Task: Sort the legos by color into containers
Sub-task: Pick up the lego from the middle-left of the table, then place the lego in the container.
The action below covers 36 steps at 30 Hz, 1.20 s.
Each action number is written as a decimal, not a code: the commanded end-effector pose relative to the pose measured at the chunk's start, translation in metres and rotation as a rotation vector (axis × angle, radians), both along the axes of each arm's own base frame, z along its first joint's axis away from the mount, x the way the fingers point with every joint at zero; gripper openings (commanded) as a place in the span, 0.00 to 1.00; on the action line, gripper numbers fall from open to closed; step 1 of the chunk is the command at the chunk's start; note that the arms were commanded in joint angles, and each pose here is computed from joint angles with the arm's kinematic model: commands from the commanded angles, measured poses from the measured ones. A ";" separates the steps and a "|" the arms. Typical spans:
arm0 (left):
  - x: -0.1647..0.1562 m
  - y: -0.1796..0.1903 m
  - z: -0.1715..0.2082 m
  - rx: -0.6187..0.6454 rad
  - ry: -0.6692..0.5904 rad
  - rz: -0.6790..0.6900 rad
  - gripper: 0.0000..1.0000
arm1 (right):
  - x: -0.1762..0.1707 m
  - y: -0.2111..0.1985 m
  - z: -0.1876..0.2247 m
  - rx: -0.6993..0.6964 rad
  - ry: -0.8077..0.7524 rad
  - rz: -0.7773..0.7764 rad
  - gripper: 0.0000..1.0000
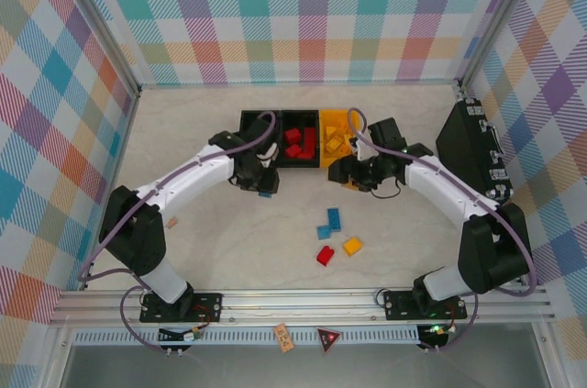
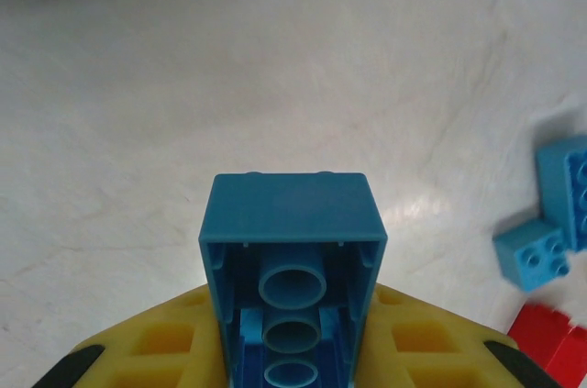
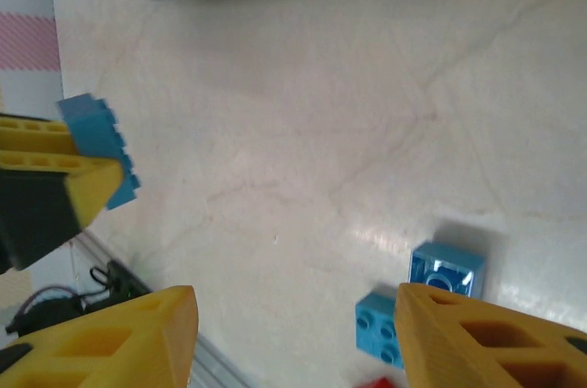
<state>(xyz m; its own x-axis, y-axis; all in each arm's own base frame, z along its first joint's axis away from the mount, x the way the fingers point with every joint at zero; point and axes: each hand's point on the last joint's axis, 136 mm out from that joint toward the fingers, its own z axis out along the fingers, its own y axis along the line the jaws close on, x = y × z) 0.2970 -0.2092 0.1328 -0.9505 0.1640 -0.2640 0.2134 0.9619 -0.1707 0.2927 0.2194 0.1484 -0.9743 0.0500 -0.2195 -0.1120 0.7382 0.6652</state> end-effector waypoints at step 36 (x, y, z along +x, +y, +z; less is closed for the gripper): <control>0.215 0.030 -0.027 0.012 -0.041 0.337 0.30 | 0.083 0.013 0.001 -0.135 -0.069 -0.158 0.60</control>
<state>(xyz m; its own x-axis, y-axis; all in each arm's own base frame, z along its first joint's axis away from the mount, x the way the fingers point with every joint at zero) 0.5128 -0.1897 0.1042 -0.9360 -0.1421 -0.3220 -0.0877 0.9802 -0.1774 0.3718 0.2291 0.1444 -0.9422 0.1616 -0.2934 -0.0300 0.8317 0.5544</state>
